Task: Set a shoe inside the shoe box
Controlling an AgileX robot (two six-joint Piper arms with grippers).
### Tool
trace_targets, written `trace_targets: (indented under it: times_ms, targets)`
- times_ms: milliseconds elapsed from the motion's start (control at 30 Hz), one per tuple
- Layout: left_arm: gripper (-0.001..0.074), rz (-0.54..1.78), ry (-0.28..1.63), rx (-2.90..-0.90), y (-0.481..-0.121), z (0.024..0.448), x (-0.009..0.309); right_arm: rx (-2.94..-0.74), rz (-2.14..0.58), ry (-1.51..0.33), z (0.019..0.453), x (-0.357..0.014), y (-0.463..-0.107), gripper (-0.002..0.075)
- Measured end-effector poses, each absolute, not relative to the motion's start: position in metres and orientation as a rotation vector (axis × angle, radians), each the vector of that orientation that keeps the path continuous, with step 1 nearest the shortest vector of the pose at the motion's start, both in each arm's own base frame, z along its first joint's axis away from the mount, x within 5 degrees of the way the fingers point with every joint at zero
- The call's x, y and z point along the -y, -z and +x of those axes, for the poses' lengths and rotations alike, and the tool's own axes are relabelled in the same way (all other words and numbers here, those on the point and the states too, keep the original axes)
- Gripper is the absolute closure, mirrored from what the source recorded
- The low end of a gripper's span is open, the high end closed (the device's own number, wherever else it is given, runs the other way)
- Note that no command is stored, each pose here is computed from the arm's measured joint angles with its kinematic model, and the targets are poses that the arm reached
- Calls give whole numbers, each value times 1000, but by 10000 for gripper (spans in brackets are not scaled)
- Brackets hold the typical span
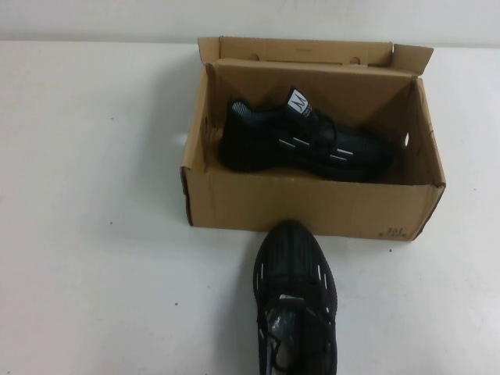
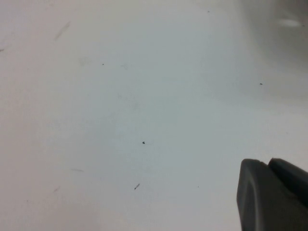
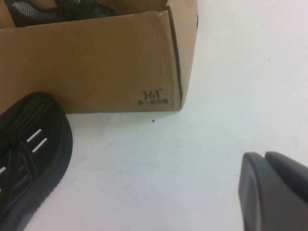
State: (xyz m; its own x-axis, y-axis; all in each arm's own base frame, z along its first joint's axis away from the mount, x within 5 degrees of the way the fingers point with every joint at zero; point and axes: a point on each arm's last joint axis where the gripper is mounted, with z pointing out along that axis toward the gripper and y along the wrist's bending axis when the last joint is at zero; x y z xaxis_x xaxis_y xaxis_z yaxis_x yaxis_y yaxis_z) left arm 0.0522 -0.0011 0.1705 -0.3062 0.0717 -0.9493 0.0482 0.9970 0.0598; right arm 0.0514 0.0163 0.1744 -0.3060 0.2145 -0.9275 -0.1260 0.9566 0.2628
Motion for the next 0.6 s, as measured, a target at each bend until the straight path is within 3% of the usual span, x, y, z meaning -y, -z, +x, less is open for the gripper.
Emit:
trace_targets:
  times_ms: [600]
  targets:
    - [737,88,-25,-1853,-173,53,1,-1852,66,-339,51,-16,-174,742]
